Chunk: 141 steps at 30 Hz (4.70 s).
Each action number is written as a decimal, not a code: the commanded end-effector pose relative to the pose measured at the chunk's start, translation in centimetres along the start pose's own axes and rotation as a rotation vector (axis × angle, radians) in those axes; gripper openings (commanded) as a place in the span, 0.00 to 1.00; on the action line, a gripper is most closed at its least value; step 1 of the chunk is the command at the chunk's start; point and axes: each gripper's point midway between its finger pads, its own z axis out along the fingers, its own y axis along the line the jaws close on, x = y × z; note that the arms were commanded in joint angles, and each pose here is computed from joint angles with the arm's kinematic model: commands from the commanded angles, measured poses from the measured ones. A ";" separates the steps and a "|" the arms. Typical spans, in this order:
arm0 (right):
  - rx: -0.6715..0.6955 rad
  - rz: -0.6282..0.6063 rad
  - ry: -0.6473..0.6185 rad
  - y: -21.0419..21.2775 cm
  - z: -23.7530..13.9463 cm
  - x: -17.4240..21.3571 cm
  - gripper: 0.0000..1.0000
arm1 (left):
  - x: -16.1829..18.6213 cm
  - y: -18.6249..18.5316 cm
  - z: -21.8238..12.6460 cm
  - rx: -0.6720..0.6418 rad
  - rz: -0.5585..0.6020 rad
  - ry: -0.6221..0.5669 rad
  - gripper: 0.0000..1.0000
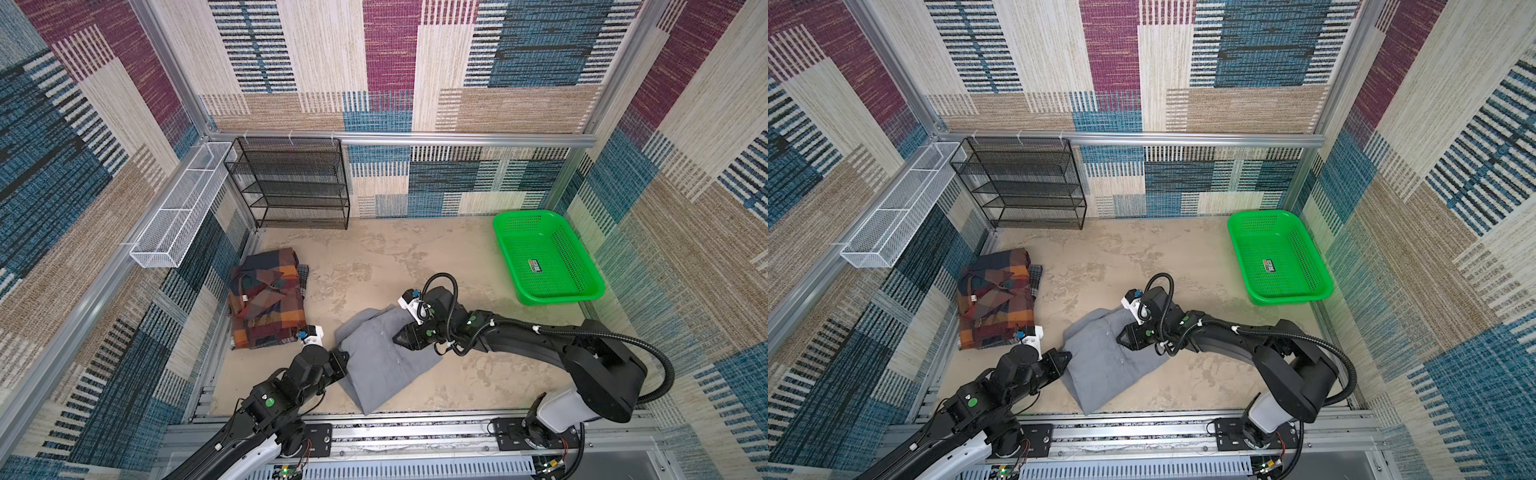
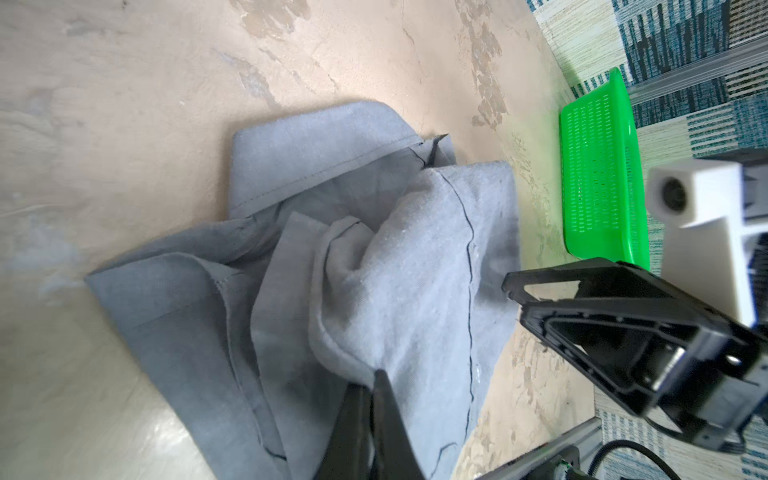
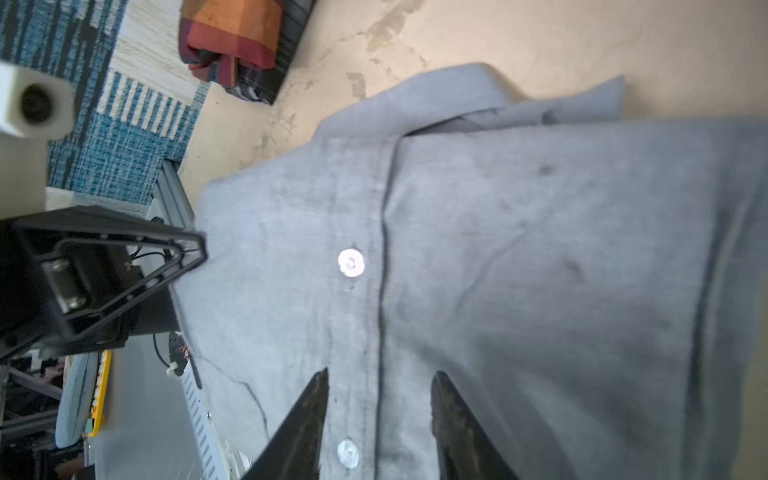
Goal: Fold and stack the long sleeve shirts
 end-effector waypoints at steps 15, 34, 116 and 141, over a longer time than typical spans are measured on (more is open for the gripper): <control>0.142 0.028 0.100 -4.2 6.5 4.2 0.49 | 1.5 1.2 1.5 -0.126 0.045 -0.009 0.00; 0.361 0.038 -0.109 -14.6 -0.5 -2.9 0.51 | -1.0 -1.9 4.3 -0.121 0.188 -0.045 0.42; 0.346 -0.485 0.082 5.0 7.4 -1.2 0.00 | 0.2 6.2 14.0 -0.286 -0.100 0.291 0.15; 0.224 -0.352 0.054 6.4 8.8 0.4 0.23 | -4.0 6.1 9.7 -0.291 -0.139 0.142 0.54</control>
